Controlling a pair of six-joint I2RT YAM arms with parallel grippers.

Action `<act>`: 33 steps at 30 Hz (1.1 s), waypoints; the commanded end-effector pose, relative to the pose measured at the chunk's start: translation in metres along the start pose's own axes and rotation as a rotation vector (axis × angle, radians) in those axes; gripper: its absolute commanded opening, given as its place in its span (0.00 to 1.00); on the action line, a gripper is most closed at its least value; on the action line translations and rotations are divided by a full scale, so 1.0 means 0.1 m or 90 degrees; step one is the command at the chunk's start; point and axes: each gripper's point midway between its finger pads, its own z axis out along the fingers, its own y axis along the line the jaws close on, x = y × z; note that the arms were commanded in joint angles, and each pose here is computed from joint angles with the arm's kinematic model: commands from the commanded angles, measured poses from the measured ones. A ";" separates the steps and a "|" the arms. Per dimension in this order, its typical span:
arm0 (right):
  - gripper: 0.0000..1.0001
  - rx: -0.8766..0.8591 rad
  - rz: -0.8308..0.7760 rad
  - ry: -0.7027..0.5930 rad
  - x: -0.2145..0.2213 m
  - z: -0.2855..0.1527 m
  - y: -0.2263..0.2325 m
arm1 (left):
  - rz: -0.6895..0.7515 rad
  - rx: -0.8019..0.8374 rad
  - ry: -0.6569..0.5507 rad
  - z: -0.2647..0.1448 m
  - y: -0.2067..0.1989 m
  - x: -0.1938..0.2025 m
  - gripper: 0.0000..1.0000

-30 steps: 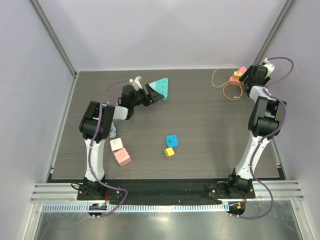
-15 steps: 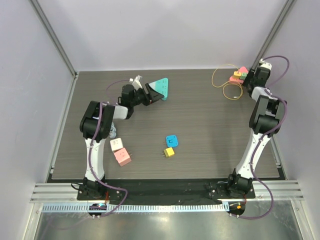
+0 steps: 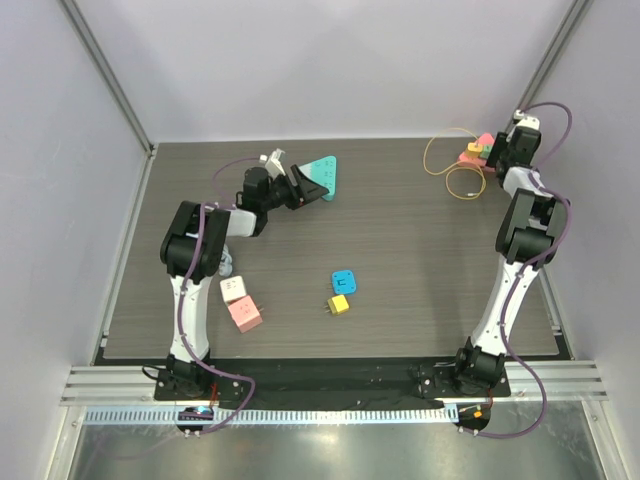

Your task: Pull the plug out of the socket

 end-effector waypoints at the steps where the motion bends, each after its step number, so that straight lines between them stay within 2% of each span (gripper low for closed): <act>1: 0.54 0.001 -0.020 -0.014 -0.12 0.04 -0.01 | 0.029 0.026 -0.006 0.02 -0.11 -0.12 0.69; 14: 0.43 -0.021 -0.014 -0.031 -0.26 0.11 0.06 | 0.020 0.018 -0.004 0.05 -0.06 -0.12 0.69; 26: 0.27 -0.028 -0.010 0.006 -0.04 0.10 0.22 | 0.017 0.021 -0.001 0.07 -0.06 -0.13 0.69; 33: 0.24 -0.028 -0.011 0.018 0.03 -0.02 0.45 | 0.013 0.024 -0.002 0.06 -0.07 -0.13 0.69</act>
